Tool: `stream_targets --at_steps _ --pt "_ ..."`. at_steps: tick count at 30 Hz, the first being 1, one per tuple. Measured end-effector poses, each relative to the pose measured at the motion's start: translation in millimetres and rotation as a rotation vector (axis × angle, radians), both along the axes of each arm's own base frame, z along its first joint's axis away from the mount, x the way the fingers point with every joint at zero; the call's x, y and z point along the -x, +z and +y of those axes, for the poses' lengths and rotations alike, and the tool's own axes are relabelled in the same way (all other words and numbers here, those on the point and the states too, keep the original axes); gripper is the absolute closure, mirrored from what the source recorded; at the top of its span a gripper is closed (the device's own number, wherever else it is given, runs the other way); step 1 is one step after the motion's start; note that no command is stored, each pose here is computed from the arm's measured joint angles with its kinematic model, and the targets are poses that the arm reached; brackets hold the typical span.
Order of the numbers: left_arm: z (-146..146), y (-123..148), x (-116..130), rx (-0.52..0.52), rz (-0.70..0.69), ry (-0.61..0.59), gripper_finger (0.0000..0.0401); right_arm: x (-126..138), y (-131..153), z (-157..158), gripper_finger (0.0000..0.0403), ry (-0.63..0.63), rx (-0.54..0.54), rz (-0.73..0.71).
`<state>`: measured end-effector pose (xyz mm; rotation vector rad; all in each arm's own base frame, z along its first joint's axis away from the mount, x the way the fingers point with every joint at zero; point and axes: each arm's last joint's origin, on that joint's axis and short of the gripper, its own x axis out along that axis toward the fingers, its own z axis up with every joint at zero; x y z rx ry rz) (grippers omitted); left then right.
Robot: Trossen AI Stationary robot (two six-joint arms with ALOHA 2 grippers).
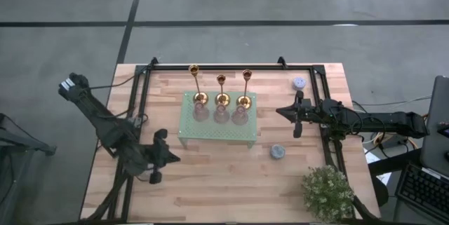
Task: Pick & Place candle stick holders
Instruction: Put the blue scented candle on the shelf
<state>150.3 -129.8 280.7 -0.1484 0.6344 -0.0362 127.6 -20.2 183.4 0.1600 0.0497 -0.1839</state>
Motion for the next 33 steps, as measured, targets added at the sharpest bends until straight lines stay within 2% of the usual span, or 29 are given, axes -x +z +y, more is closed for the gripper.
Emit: stream_targets --at_steps 8,14,21,23,28,33 --pt "13 -13 15 0.049 -0.072 -0.008 0.0391 0 0 0 0.0394 0.000 0.000 0.000" --pt "16 -25 21 -0.021 -0.190 -0.023 0.0396 0 0 0 0.0394 0.000 0.000 0.001" --pt "19 -42 26 0.012 -0.160 -0.058 0.0387 0 0 0 0.0394 0.000 0.000 0.001" --pt "19 -49 26 0.050 -0.140 -0.030 0.0387 0 0 0 0.0394 0.000 0.000 0.001" --pt "23 -61 27 0.054 -0.153 0.088 0.0386 0 0 0 0.0394 0.000 0.000 0.001" --pt "21 -53 28 0.023 -0.209 0.025 0.0392 0 0 0 0.0394 0.000 0.000 0.001"
